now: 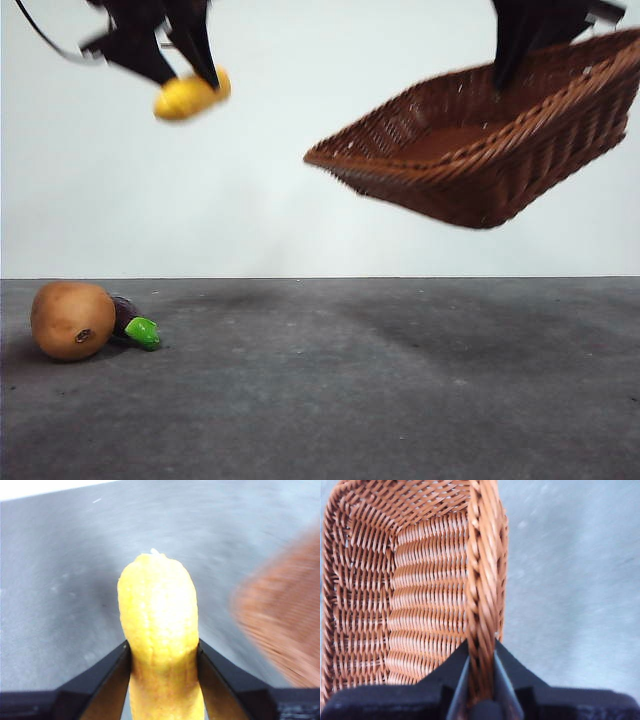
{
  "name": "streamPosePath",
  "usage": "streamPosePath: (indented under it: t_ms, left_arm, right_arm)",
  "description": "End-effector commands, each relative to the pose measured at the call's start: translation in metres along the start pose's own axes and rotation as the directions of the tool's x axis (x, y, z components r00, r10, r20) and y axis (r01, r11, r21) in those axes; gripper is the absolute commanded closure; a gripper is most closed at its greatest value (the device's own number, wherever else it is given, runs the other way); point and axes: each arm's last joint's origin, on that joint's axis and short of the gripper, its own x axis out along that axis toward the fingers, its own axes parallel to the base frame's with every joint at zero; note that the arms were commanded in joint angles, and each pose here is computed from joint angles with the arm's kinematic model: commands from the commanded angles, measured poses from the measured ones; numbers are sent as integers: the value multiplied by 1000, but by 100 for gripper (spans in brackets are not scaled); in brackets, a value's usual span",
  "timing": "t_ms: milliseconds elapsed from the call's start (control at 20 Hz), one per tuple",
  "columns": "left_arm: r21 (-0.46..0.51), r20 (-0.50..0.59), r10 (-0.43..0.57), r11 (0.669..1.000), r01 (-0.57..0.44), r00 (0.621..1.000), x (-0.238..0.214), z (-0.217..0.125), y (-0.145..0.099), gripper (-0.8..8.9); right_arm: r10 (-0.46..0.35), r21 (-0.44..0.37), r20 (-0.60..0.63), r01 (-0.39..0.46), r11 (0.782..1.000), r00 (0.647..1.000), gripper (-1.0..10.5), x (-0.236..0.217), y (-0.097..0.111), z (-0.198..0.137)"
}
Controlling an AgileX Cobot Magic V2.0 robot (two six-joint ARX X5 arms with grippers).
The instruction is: Help me put the vegetables on the table into the basket
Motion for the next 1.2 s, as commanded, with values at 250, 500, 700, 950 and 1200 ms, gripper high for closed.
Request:
streamPosePath:
  t_ms: [250, 500, 700, 950, 1200]
  left_arm:
    - [250, -4, -266, 933, 259, 964, -77, -43, -35, 822]
    - [303, 3, -375, 884, 356, 927, -76, -88, -68, 822]
    - [402, -30, -486, 794, 456, 873, -72, -92, -107, 822]
    - [440, -139, -443, 774, 456, 886, -39, -101, -126, 822]
    - [425, -243, -415, 767, 481, 877, 20, -109, -129, 822]
  right_arm:
    - [128, 56, 6, -128, 990, 992, 959, 27, 0, 8]
    - [168, 32, -27, -167, 985, 985, 959, 38, 20, 9]
    - [198, -17, -65, -200, 980, 978, 959, 57, 50, 10]
    - [226, -51, -94, -231, 972, 970, 959, 73, 71, 9]
    - [245, -47, -80, -250, 967, 966, 959, 73, 74, 10]
